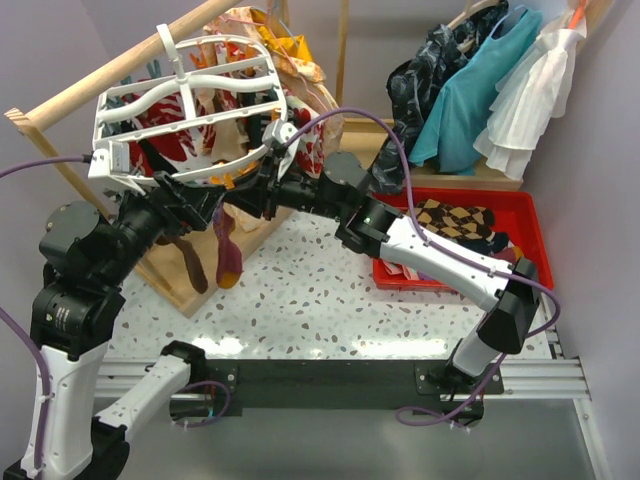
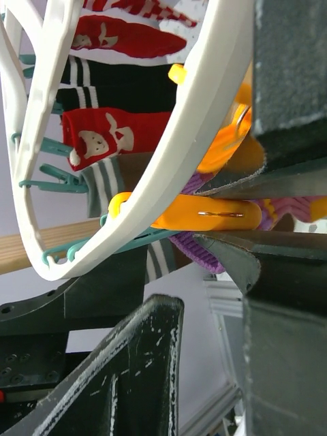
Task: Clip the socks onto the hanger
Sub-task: Open the clamp at the hanger.
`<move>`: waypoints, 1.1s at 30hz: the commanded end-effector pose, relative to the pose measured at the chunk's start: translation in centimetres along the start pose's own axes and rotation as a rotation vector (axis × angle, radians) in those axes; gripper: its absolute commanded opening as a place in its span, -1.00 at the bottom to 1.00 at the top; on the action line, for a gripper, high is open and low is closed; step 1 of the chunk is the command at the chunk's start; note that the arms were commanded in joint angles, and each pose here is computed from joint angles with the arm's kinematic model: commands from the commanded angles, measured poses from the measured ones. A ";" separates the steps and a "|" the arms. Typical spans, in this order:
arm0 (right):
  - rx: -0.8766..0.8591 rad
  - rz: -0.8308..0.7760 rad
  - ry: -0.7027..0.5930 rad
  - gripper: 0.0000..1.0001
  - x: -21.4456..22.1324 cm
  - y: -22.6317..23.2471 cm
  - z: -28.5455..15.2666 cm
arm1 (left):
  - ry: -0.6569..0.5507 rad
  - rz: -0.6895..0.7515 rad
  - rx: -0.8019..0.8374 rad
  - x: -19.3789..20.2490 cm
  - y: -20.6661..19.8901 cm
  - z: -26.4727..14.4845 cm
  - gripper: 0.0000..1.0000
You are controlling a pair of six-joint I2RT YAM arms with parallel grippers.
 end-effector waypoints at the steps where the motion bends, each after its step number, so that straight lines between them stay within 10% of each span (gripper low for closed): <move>1: -0.054 -0.095 0.029 -1.00 -0.8 2.8 0.4 | -0.042 -0.011 -0.034 -1.0 0.0 0.3 0.62; 17: -0.014 -0.123 0.062 -1.00 0.5 3.3 1.4 | -0.047 0.040 -0.131 -1.9 0.0 -5.2 0.55; 33: -0.046 -0.088 0.038 -1.00 0.6 4.5 2.1 | 0.048 -0.011 -0.047 -0.2 0.0 -0.1 0.44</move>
Point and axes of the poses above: each gripper's point midway between its finger pads, its own z axis out along the fingers, its own y axis along the line the jaws close on, x = y × z, the point moved 7 cm from there along -z, back along the fingers, and after that the axes turned 1 degree about z, right-handed, at the moved point
